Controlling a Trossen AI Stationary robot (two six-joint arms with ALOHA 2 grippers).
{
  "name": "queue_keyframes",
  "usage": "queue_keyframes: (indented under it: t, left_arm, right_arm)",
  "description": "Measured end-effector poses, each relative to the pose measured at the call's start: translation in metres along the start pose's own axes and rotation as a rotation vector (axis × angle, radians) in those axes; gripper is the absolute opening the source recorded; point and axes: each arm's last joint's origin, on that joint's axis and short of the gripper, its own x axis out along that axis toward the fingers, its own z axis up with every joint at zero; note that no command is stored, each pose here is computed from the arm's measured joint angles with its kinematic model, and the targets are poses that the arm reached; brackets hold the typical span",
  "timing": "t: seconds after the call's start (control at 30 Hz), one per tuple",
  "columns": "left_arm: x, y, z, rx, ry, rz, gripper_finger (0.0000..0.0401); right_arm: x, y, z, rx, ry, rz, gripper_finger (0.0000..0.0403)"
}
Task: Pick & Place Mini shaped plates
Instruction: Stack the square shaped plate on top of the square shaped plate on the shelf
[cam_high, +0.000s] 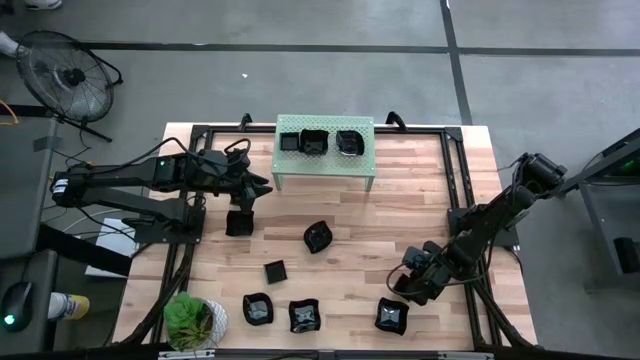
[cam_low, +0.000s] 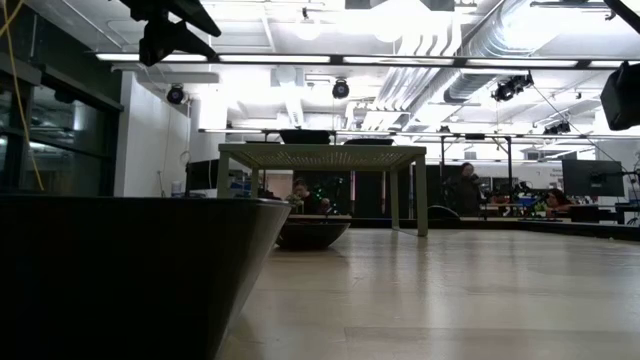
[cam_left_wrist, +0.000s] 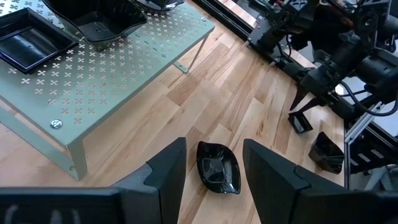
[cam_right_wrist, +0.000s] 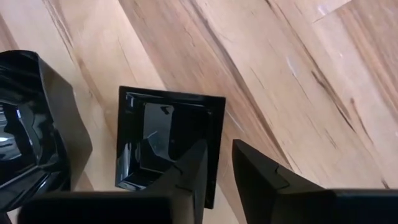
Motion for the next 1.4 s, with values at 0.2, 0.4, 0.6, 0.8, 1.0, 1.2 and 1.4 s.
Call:
queue_keyframes:
  t: [0.2, 0.4, 0.6, 0.8, 1.0, 1.2, 1.4]
  left_arm:
    - [0.0, 0.0, 0.0, 0.0, 0.0, 0.0, 0.0156]
    - [0.0, 0.0, 0.0, 0.0, -0.001, 0.0, 0.0156]
    - [0.0, 0.0, 0.0, 0.0, -0.001, 0.0, 0.0156]
    - [0.0, 0.0, 0.0, -0.008, 0.0, 0.001, 0.0156]
    - [0.0, 0.0, 0.0, -0.018, 0.0, 0.001, 0.0156]
    - [0.0, 0.0, 0.0, 0.001, 0.0, 0.001, 0.0156]
    - [0.0, 0.0, 0.0, 0.005, -0.002, 0.003, 0.0156]
  right_arm:
    - [0.0, 0.0, 0.0, -0.016, -0.002, 0.002, 0.0056]
    - [0.0, 0.0, 0.0, -0.023, -0.003, 0.004, 0.0055]
    - [0.006, 0.002, 0.0, -0.023, 0.0, 0.001, 0.0055]
    - [0.01, 0.004, 0.0, -0.015, -0.006, 0.006, 0.004]
    - [0.008, 0.004, 0.0, -0.018, -0.022, 0.015, 0.0006]
    - [0.007, 0.004, 0.001, -0.019, -0.022, 0.016, 0.0003]
    - [0.0, 0.002, 0.004, -0.007, -0.042, 0.02, 0.0002]
